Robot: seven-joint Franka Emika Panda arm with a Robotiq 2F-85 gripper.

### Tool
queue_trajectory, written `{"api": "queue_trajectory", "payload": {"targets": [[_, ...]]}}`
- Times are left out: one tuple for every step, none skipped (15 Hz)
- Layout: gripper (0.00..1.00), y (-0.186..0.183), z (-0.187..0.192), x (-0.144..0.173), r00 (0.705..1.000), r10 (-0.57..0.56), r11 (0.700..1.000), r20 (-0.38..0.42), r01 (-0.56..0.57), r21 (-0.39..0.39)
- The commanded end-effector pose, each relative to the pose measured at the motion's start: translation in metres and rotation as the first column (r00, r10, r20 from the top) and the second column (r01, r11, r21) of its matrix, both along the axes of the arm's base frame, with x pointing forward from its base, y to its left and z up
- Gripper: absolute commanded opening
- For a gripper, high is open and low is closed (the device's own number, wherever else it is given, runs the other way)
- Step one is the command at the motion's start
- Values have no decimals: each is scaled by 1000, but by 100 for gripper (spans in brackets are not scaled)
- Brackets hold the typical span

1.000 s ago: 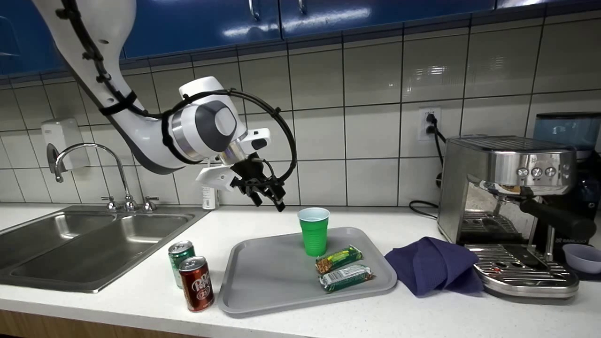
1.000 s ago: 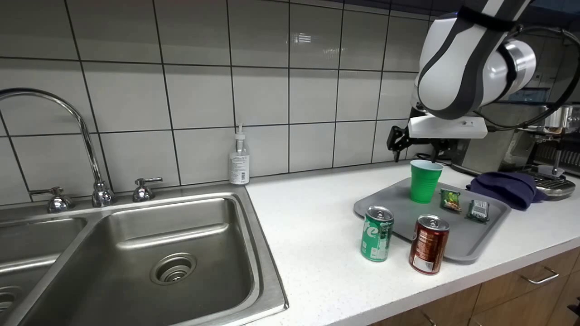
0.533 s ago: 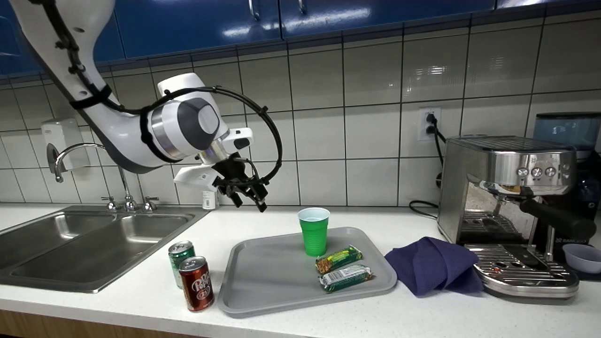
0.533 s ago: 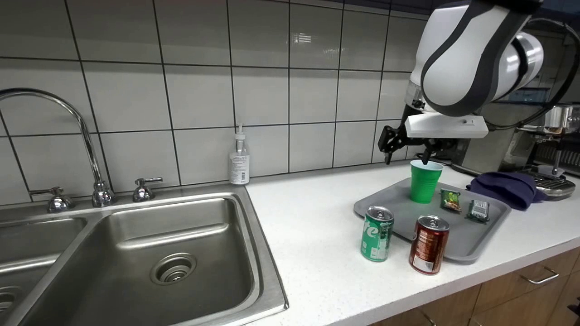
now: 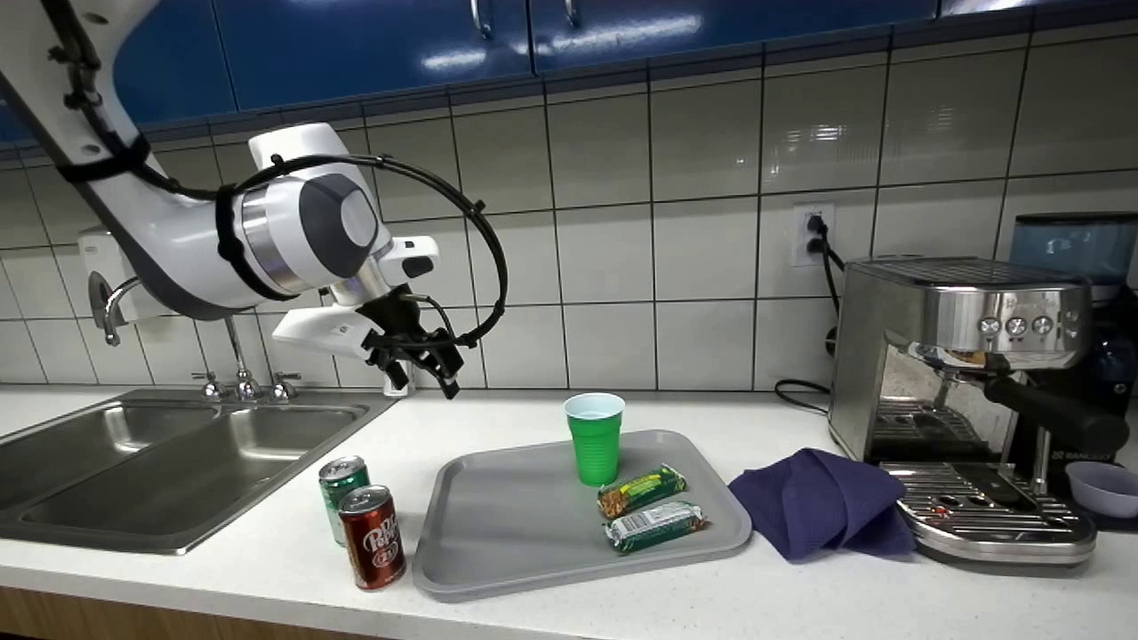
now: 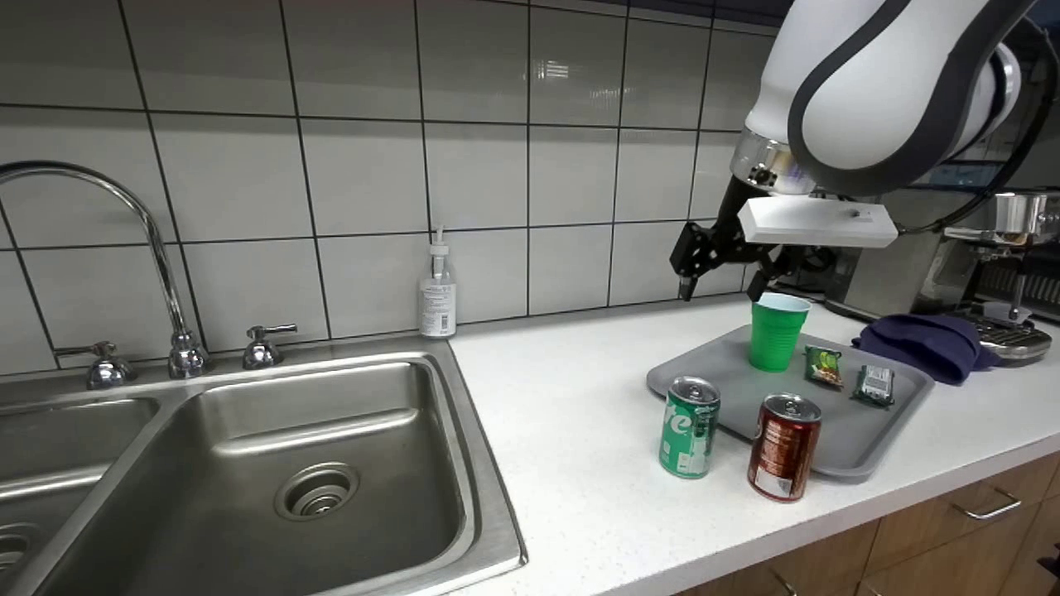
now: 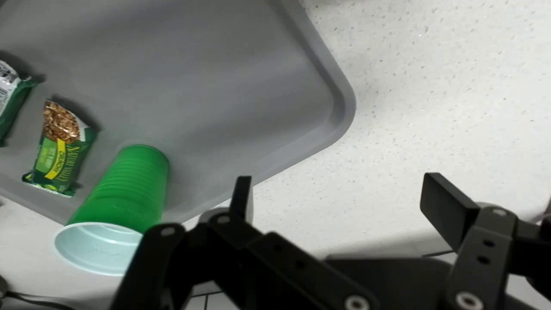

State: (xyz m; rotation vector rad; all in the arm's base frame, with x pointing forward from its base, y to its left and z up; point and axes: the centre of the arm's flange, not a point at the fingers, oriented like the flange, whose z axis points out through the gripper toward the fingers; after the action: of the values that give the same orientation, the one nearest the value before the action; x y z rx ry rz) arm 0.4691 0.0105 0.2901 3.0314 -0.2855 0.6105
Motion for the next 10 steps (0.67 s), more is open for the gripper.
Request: {"api": "queue_trajectory", "payload": {"targets": [[100, 11, 24, -29, 996, 85, 995, -17, -84, 54], [100, 13, 25, -32, 994, 106, 993, -21, -105, 56], [100, 14, 27, -35, 992, 126, 990, -25, -125, 60], [100, 15, 28, -38, 989, 145, 988, -34, -143, 61], [100, 16, 29, -41, 986, 161, 985, -42, -159, 61], [100, 16, 29, -43, 983, 176, 984, -58, -173, 49], [100, 16, 29, -45, 979, 194, 980, -70, -191, 47], [100, 16, 29, -46, 975, 206, 978, -83, -203, 38], [100, 15, 29, -47, 971, 218, 976, -96, -215, 33], [100, 15, 28, -48, 968, 228, 974, -108, -227, 23]]}}
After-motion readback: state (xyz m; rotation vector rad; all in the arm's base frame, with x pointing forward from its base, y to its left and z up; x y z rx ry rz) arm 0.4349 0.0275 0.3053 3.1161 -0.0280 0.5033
